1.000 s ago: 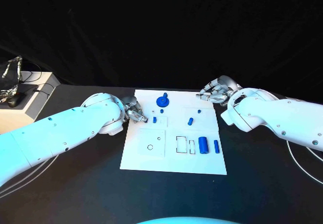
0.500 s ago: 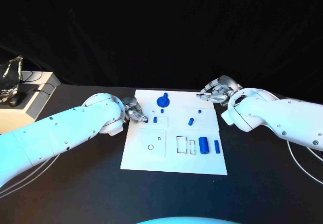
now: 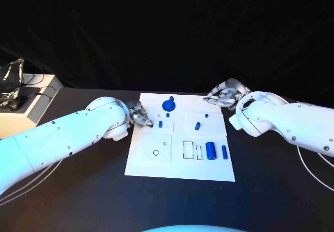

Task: Assemble the parts on the task board

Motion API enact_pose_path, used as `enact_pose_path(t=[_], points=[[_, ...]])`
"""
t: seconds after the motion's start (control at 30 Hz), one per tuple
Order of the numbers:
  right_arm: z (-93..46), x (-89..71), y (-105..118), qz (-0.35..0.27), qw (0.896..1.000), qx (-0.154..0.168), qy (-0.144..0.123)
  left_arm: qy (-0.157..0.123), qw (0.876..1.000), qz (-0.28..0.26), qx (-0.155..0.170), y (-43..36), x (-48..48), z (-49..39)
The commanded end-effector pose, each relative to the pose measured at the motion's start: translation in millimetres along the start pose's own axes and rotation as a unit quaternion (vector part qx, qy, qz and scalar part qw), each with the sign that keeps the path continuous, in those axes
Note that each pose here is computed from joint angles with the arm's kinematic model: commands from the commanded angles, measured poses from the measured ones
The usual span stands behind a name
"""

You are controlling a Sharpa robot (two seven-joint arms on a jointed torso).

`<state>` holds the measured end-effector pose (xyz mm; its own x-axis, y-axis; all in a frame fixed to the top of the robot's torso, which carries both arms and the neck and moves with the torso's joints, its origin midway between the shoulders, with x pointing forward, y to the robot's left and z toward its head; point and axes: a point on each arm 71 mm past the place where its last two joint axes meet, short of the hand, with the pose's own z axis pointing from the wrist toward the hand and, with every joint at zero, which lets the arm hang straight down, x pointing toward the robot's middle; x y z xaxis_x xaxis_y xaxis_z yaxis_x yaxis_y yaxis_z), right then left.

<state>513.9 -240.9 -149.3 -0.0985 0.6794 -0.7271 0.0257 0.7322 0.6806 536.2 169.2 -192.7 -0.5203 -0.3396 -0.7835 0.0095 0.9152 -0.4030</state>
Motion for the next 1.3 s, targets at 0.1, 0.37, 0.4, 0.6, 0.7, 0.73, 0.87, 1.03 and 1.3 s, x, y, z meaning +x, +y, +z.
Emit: enact_pose_path(t=[0.1,0.37,0.4,0.6,0.7,0.73,0.87,1.03,1.3], points=[[0.0,0.5,1.1,-0.006,1.0,-0.007,0.002,0.021,1.0,-0.005,0.006,-4.4,12.4,1.5],[0.3,0.6,1.2,-0.006,1.0,-0.007,0.002,0.018,1.0,-0.007,0.009,-6.0,12.2,1.5],[0.3,0.6,1.1,-0.006,1.0,-0.007,0.002,0.017,1.0,-0.007,0.009,-6.2,12.2,1.5],[0.5,0.6,1.1,-0.006,1.0,-0.007,0.002,0.013,1.0,-0.009,0.01,-7.4,11.8,1.4],[0.6,0.7,1.1,-0.006,1.0,-0.007,0.002,0.012,1.0,-0.01,0.01,-7.7,11.5,1.4],[0.6,0.7,1.1,-0.006,1.0,-0.007,0.002,0.011,1.0,-0.01,0.011,-7.8,11.4,1.4],[0.7,0.7,1.2,-0.006,1.0,-0.007,0.002,0.01,1.0,-0.01,0.011,-8.2,11.2,1.2],[0.7,0.8,1.3,-0.006,1.0,-0.007,0.002,0.009,1.0,-0.01,0.011,-8.4,11.1,1.0],[0.8,0.9,1.4,-0.006,1.0,-0.007,0.002,0.006,1.0,-0.009,0.009,-7.8,10.3,0.9]])
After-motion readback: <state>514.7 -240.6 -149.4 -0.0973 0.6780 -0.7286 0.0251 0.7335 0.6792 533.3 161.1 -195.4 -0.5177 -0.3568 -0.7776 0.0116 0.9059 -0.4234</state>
